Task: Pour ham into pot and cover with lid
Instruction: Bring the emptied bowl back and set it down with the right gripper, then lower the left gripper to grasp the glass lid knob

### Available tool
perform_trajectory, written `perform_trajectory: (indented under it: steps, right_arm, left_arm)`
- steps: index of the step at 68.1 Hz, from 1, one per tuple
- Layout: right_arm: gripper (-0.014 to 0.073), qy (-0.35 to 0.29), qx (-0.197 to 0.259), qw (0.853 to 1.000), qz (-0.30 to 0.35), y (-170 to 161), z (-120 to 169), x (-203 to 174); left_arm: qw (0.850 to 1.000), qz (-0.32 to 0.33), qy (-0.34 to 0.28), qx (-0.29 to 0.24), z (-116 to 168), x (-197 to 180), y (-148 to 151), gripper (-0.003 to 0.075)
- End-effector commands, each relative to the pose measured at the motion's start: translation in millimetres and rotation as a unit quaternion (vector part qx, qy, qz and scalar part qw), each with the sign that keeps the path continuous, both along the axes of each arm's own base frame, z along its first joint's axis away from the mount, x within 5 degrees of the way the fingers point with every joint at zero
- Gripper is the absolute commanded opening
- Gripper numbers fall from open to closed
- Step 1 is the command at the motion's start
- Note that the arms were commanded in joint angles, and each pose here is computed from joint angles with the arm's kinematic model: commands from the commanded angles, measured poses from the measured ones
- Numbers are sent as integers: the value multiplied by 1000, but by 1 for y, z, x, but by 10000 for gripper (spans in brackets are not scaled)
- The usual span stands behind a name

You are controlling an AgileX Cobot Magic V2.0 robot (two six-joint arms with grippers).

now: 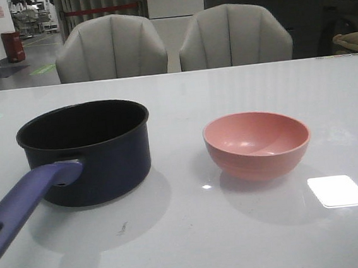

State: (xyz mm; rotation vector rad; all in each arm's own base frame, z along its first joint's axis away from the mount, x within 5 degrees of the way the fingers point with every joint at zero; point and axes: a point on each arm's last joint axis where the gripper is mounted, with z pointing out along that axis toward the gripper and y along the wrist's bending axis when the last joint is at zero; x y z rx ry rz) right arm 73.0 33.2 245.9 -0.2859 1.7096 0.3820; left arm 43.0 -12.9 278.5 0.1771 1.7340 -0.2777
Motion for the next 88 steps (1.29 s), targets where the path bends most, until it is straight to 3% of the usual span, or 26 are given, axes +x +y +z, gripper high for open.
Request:
perform_trajectory:
  steps: [1, 7, 22, 36, 50, 62, 72, 81, 88]
  right_arm:
    - [123, -53, 16, 998, -6, -1, 17, 1]
    - [185, -53, 16, 998, -6, -1, 16, 1]
    - [186, -53, 16, 998, -6, -1, 16, 1]
    - [186, -53, 16, 998, -6, -1, 16, 1]
    - [186, -53, 16, 998, -6, -1, 16, 1]
    - [186, -53, 16, 998, -6, -1, 16, 1]
    - [186, -53, 16, 998, -6, -1, 16, 1]
    - [186, -53, 16, 998, -6, -1, 16, 1]
    - [186, -53, 16, 998, -6, -1, 16, 1]
  left_arm:
    - [999, -6, -42, -25, 15, 0, -1, 638]
    - [999, -7, -38, -24, 15, 0, -1, 638]
    - [999, 0, 48, 15, 35, 19, -6, 658]
    - [992, 35, 117, 45, 58, 71, -15, 659]
    - [978, 62, 194, 56, 53, 122, -26, 659]
    - [955, 84, 274, 74, 38, 160, -29, 659]
    - [937, 146, 314, 37, 35, 185, -7, 659]
    - [908, 216, 358, -18, 28, 207, 27, 659]
    - [885, 223, 408, -28, 20, 220, 41, 659]
